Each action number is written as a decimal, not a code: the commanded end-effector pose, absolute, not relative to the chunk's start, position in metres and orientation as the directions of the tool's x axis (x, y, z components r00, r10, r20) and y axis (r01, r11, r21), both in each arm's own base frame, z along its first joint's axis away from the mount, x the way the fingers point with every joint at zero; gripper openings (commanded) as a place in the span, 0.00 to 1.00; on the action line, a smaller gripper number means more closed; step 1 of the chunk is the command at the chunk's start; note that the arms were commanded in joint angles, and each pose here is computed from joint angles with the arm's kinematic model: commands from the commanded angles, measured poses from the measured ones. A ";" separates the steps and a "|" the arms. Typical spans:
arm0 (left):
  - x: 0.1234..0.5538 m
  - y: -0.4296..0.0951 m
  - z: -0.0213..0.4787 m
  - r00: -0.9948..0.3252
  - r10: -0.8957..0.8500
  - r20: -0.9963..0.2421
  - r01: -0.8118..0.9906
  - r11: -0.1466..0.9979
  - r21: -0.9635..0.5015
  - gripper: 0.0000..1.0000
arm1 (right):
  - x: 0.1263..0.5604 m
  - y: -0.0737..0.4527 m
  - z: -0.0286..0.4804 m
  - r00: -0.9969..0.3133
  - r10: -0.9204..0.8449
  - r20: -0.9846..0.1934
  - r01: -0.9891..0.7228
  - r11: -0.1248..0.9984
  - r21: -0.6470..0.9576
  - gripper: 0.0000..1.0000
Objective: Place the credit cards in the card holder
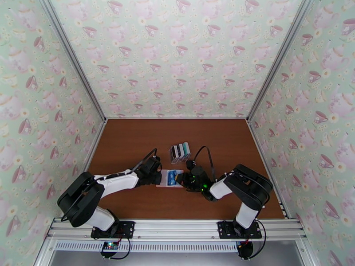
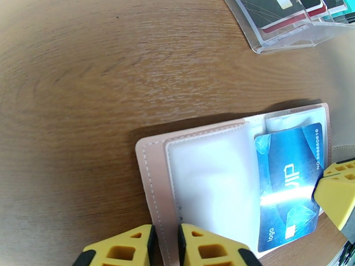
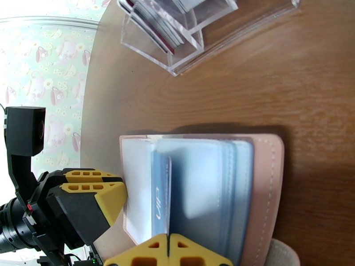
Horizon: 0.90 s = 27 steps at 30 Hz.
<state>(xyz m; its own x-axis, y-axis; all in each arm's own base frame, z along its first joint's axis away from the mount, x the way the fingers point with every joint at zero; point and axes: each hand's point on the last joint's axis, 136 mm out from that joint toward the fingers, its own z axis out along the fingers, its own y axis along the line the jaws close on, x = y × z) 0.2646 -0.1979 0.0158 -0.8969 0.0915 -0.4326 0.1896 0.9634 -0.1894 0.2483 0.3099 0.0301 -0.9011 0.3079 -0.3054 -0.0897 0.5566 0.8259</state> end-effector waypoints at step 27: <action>0.245 -0.193 -0.011 -0.932 0.080 -0.354 0.151 0.972 -0.180 0.24 | 0.240 0.299 0.000 -0.913 0.348 -0.213 0.022 0.563 0.826 0.00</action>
<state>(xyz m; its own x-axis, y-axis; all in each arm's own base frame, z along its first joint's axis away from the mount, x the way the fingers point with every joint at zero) 0.2650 -0.2000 0.0154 -0.8974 0.0623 -0.4367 0.1657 0.9651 -0.2029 0.2512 0.3111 0.0304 -0.8927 0.3672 -0.2613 -0.0490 0.4972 0.8663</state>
